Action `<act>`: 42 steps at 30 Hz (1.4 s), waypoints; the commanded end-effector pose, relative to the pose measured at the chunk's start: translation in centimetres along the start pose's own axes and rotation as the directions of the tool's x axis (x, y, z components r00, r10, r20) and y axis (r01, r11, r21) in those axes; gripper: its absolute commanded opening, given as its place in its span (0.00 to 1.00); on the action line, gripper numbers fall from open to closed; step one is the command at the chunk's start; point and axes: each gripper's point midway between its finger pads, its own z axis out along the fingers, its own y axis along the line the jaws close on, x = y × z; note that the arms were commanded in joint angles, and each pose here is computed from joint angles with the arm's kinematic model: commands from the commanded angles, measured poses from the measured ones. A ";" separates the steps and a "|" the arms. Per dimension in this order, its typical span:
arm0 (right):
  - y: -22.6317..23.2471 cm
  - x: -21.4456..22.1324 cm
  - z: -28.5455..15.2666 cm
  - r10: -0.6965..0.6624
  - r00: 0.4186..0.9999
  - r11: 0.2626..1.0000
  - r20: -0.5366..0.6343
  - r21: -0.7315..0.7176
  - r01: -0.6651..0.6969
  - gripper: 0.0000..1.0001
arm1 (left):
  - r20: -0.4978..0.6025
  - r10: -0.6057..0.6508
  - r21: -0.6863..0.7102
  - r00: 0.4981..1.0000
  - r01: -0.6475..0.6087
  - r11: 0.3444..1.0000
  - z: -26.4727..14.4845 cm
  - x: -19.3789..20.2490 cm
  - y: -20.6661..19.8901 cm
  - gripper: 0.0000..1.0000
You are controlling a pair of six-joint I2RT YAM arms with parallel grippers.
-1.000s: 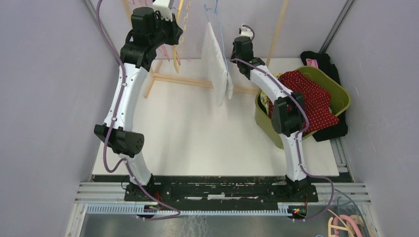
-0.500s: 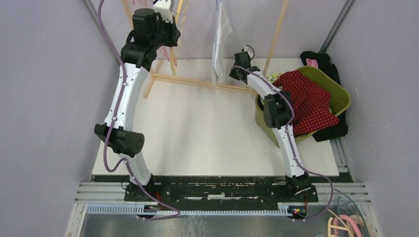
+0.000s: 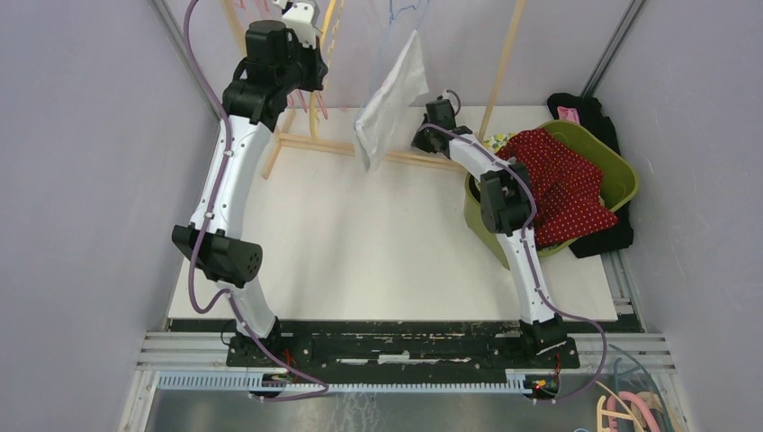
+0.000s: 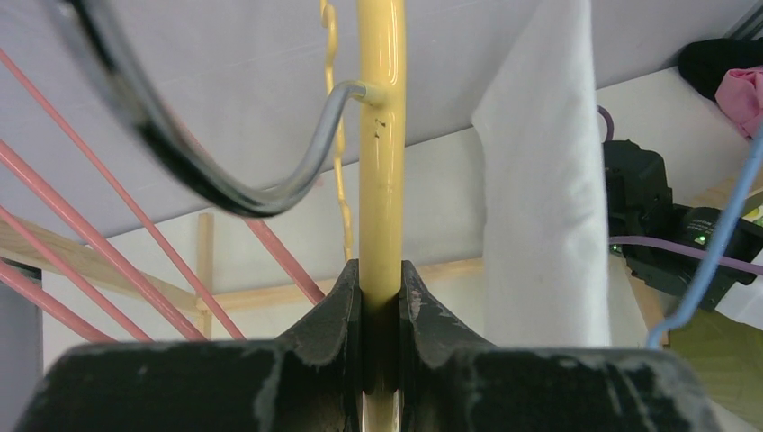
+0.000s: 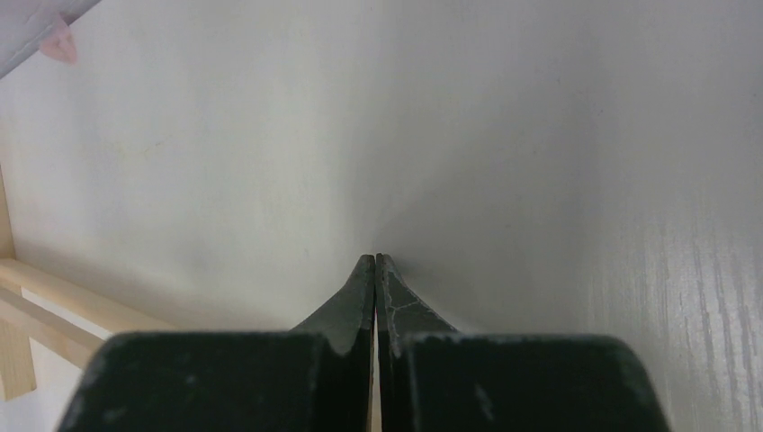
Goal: Remove the skirt from the hanger
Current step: Place the hanger at the clothesline.
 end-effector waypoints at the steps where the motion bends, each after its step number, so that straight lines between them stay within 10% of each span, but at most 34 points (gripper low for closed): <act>1: 1.3 1.1 -1.6 -0.008 0.999 0.999 -0.049 -0.035 0.007 0.01 | 0.110 0.066 -0.026 0.992 -0.064 0.998 -2.9 -3.7 0.3 0.03; 29: 4.9 8.6 -10.6 -0.183 0.961 0.975 -0.207 -0.167 0.150 0.01 | 0.034 0.124 -0.098 0.992 -0.120 0.988 -5.0 -2.9 0.5 0.03; 42: 7.1 2.3 -16.9 -0.383 0.924 0.912 -0.013 -0.166 0.376 0.08 | 0.052 0.117 -0.059 0.992 -0.114 0.992 -7.1 -3.6 -0.6 0.03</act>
